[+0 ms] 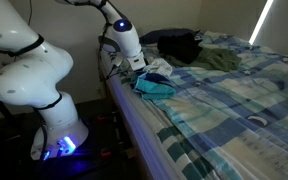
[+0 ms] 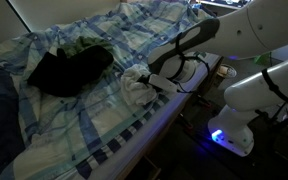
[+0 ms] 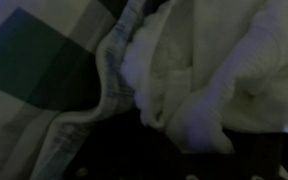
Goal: Put the white towel on the blue towel
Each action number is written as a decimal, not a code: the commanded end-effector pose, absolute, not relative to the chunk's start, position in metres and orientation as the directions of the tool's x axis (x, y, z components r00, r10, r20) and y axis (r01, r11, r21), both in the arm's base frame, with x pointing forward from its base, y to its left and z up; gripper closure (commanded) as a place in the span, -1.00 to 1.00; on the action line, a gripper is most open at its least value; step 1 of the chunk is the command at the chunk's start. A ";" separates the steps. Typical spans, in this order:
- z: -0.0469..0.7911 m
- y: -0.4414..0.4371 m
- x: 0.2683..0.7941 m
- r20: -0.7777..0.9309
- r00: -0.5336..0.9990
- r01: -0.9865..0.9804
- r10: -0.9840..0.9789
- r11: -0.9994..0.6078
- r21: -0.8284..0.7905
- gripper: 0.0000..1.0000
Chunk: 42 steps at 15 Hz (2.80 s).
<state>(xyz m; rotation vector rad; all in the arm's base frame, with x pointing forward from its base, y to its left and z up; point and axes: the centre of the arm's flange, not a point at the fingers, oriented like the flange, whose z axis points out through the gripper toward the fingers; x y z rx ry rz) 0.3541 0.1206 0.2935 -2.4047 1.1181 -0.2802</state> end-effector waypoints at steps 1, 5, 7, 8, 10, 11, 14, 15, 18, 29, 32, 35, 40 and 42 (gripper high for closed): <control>0.303 0.106 0.321 -0.017 0.665 -0.660 -0.747 -0.576 -0.483 -0.10; 0.301 0.107 0.323 -0.010 0.672 -0.653 -0.741 -0.585 -0.481 0.25; 0.302 0.108 0.324 -0.003 0.676 -0.647 -0.737 -0.592 -0.481 0.22; 0.304 0.108 0.324 0.001 0.678 -0.644 -0.735 -0.594 -0.483 0.35; 0.306 0.108 0.326 0.005 0.676 -0.642 -0.737 -0.593 -0.486 0.65; 0.307 0.108 0.326 0.006 0.677 -0.641 -0.736 -0.593 -0.487 0.79; 0.314 0.108 0.326 0.021 0.679 -0.632 -0.734 -0.598 -0.493 1.00; 0.316 0.107 0.326 0.025 0.679 -0.628 -0.734 -0.598 -0.498 0.97; 0.333 0.105 0.323 0.036 0.677 -0.616 -0.735 -0.593 -0.518 0.99; 0.348 0.100 0.322 0.049 0.713 -0.583 -0.699 -0.630 -0.513 0.51; 0.346 0.102 0.322 0.047 0.725 -0.578 -0.687 -0.645 -0.499 0.54; 0.349 0.102 0.327 0.043 0.731 -0.577 -0.681 -0.650 -0.494 0.92; 0.352 0.103 0.331 0.037 0.734 -0.573 -0.678 -0.647 -0.504 0.89; 0.369 0.098 0.332 0.049 0.726 -0.563 -0.686 -0.634 -0.530 0.89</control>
